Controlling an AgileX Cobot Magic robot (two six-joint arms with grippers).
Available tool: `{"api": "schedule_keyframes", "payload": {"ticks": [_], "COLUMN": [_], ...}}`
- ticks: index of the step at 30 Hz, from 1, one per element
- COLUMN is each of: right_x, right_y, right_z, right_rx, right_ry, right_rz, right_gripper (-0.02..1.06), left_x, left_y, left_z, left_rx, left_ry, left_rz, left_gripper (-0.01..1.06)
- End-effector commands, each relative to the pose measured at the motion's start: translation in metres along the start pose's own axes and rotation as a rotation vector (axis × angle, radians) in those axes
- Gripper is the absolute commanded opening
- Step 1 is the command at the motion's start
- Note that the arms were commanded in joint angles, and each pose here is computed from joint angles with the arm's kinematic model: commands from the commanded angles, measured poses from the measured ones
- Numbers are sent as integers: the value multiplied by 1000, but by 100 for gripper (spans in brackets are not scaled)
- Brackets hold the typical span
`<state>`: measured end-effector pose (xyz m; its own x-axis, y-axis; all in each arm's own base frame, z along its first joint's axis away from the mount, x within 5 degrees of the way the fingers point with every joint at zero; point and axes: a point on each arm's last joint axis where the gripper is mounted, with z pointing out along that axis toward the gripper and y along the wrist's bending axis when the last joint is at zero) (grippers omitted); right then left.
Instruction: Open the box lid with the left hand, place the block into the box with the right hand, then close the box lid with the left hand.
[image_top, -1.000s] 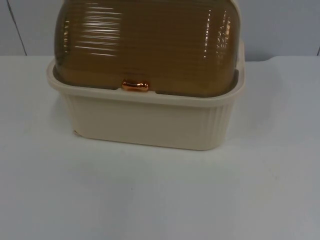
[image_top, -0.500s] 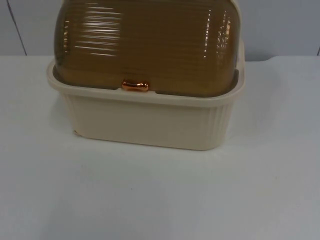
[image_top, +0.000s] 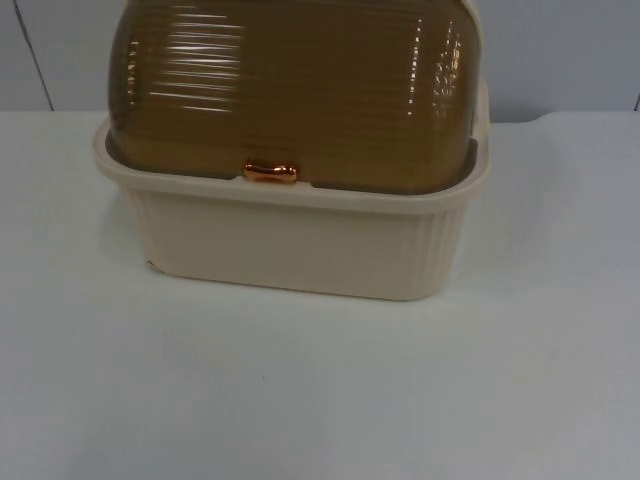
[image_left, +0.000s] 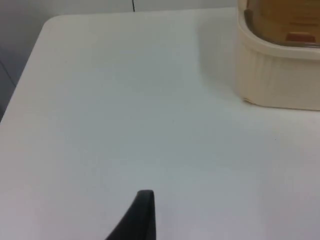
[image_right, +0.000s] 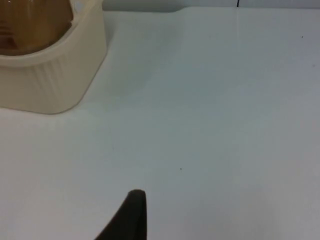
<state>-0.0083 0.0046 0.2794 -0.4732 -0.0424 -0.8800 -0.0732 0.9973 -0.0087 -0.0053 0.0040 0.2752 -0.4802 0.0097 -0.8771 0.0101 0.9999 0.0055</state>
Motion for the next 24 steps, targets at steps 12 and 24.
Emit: {"api": "schedule_keyframes", "payload": {"ticks": [12, 24], "right_x": [-1, -1], "right_y": [0, 0], "right_z": [1, 0], "right_rx": [3, 3], "right_ry": [-18, -20], "right_rz": [1, 2], "right_gripper": [105, 105], "left_x": [0, 0], "left_y": [-1, 3], "left_z": [1, 1], "left_rx": [15, -31], "left_ry": [-8, -10], "left_rz": [8, 29], "left_gripper": [105, 105]}}
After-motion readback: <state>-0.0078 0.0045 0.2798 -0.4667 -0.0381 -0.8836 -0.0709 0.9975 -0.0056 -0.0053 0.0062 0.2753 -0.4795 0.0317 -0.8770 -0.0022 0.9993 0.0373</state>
